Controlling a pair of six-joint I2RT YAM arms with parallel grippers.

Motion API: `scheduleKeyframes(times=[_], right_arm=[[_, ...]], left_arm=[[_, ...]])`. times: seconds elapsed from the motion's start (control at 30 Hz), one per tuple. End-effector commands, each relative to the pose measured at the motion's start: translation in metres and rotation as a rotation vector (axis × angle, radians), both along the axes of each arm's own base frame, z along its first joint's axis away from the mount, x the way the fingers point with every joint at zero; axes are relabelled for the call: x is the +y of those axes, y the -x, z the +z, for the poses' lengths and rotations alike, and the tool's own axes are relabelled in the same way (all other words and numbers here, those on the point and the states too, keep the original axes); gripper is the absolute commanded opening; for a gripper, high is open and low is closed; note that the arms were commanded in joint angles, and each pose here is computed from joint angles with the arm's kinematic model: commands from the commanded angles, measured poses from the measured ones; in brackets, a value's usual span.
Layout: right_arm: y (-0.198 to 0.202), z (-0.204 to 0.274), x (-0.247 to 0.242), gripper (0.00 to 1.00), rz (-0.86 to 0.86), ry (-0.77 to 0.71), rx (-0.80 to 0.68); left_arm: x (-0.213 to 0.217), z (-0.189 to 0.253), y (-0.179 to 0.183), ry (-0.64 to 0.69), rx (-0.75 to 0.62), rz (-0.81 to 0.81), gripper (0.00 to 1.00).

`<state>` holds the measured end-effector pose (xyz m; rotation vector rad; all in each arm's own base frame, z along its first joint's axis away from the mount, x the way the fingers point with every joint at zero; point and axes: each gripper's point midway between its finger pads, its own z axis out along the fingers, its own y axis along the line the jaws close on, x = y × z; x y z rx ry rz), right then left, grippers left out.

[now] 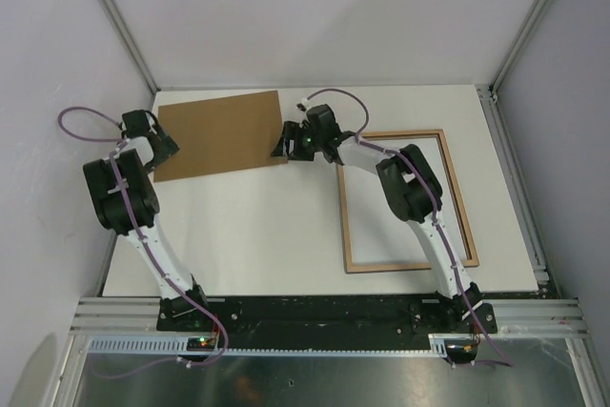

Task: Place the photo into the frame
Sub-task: Move the backboard to the center of the board.

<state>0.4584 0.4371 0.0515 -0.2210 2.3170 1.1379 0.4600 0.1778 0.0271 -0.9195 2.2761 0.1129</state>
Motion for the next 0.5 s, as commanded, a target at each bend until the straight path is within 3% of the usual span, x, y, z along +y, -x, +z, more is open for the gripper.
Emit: scheduleKeyframes(times=[0.0,0.47], right_arm=[[0.002,0.002,0.009,0.73,0.024,-0.041,0.018],[0.021,0.019,-0.002,0.73,0.025,-0.055,0.044]], left_arm=[[-0.040,-0.013,0.017,0.115,0.050,-0.040,0.82],[-0.081,-0.015,0.024,0.135,0.077,-0.108,0.81]])
